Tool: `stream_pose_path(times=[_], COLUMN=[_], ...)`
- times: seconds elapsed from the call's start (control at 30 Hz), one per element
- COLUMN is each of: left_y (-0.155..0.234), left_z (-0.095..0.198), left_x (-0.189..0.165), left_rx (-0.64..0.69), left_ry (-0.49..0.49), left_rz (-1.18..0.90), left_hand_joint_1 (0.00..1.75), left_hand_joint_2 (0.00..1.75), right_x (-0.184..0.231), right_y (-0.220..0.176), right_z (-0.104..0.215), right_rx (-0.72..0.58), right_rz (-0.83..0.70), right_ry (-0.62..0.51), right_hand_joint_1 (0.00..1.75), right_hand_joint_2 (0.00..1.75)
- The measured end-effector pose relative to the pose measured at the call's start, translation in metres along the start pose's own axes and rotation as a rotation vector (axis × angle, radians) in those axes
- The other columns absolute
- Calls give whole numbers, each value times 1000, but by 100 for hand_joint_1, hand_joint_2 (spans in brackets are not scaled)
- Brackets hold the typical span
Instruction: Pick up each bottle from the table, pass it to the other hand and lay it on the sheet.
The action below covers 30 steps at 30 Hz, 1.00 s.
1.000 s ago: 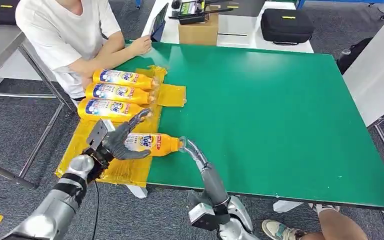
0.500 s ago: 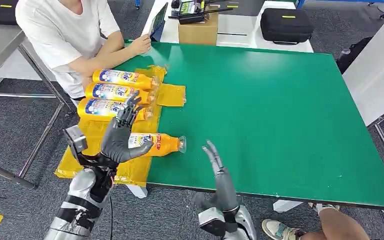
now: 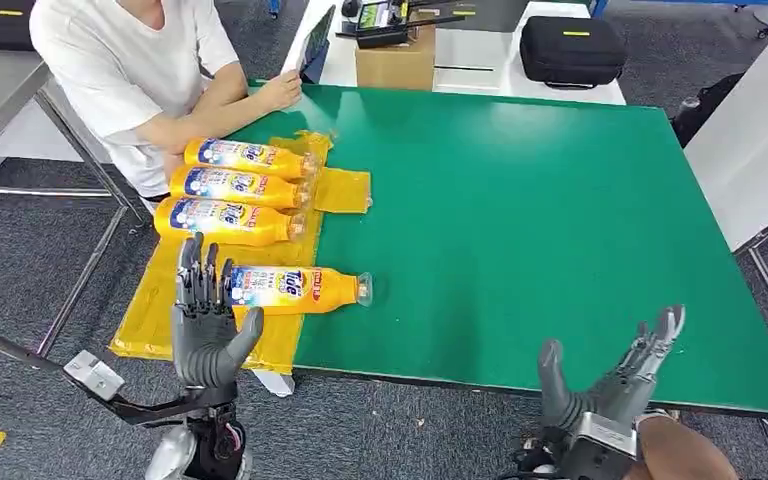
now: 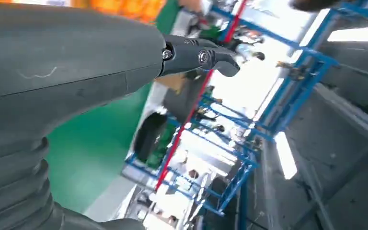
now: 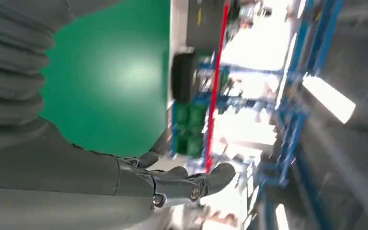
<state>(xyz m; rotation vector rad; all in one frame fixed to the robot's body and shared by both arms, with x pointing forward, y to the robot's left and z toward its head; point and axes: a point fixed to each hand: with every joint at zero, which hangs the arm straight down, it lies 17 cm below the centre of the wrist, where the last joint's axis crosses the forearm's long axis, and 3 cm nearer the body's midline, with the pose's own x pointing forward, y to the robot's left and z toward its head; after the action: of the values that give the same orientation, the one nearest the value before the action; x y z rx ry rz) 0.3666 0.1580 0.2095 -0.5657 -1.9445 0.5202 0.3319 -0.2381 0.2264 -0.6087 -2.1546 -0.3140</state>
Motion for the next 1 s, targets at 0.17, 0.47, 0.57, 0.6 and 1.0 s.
stream_pose_path(times=[0.17,0.47,0.57,0.6,1.0], left_y=[1,12,15,16,17], left_z=[9,23,28,30,40], left_x=[-19,-49,-54,-55,-66], left_rx=[-1,6,9,6,14], left_ry=[35,81,88,84,96], left_rz=[-11,-112,-150,-180,-276], left_hand_joint_1=[0,0,0,0,0], left_hand_joint_2=[175,175,175,175,175], right_x=[-16,-18,-20,-20,-26], right_y=[-21,-23,-25,-25,-24], right_z=[-4,-3,-2,-1,4], right_rx=[-85,-80,-76,-67,-15], right_rz=[12,81,102,119,211], right_ry=[56,41,41,33,8], right_hand_joint_1=[0,0,0,0,0], right_hand_joint_2=[175,175,175,175,175])
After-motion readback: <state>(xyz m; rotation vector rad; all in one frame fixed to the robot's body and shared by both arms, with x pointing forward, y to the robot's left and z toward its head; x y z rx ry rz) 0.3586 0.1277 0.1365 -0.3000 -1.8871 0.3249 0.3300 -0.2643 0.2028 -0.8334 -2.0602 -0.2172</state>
